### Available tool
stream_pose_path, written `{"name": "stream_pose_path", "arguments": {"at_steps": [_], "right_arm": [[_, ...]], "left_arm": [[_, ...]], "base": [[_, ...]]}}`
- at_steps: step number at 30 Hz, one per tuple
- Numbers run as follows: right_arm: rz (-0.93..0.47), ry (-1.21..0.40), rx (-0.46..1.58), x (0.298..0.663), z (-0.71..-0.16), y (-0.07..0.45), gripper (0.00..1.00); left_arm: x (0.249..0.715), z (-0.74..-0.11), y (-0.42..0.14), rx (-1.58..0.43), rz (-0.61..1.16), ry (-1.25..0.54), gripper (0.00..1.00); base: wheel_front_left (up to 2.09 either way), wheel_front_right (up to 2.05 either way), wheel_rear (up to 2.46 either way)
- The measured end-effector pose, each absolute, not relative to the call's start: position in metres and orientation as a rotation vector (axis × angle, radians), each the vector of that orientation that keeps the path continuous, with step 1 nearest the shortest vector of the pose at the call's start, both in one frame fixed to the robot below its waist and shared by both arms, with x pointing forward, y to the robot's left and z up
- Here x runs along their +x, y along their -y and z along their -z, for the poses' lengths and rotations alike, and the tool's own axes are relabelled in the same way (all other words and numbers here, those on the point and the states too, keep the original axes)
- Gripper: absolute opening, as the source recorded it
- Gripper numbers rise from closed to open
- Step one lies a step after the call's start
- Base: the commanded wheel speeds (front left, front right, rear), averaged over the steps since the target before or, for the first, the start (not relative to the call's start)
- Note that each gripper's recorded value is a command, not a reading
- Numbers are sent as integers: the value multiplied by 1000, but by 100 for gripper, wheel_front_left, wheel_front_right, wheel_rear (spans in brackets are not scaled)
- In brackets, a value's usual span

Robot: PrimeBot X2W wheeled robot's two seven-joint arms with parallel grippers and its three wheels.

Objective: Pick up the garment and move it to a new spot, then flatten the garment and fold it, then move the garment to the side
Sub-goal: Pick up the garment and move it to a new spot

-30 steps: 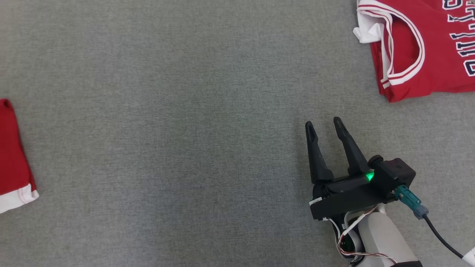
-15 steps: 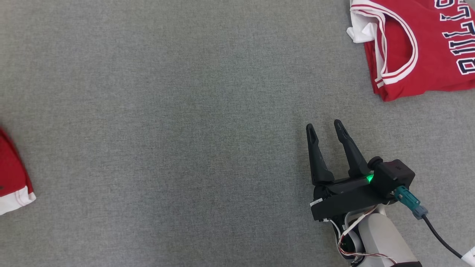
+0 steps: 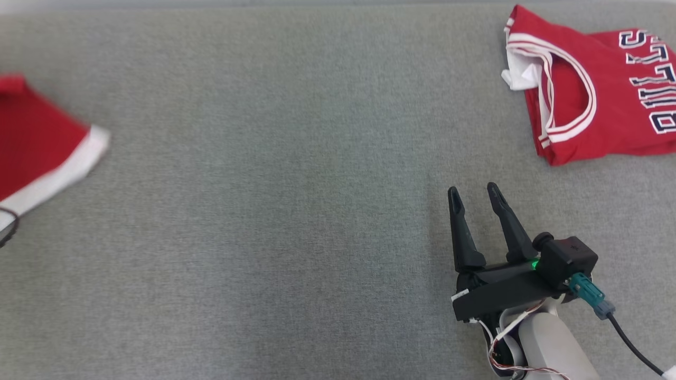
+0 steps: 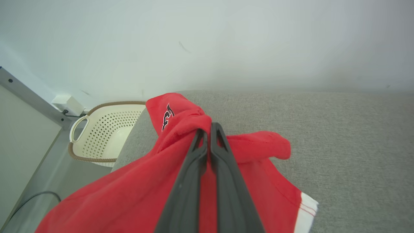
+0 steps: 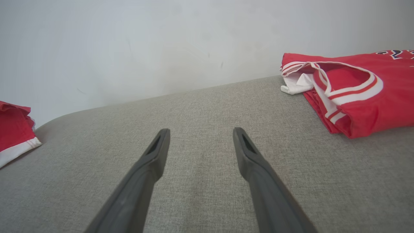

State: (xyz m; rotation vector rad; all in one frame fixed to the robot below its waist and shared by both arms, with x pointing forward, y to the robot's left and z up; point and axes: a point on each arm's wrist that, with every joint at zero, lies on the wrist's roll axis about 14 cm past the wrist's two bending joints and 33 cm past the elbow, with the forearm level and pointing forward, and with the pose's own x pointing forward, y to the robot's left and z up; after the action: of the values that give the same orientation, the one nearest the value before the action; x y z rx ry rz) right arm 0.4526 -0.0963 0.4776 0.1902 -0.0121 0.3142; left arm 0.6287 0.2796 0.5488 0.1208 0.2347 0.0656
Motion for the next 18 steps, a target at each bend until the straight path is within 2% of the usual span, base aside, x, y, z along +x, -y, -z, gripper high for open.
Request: {"name": "stream_pose_path", "arguments": {"at_steps": [11,18], "right_arm": [[-298,56,192,439,-498,101,100],[-252,75,188,428,-506,117,100]], "left_arm": [[619,-645,-196,158,159,62,0],[596,-668,-111,118,369,156,0]], "base": [[0,0,0],[0,0,0]]}}
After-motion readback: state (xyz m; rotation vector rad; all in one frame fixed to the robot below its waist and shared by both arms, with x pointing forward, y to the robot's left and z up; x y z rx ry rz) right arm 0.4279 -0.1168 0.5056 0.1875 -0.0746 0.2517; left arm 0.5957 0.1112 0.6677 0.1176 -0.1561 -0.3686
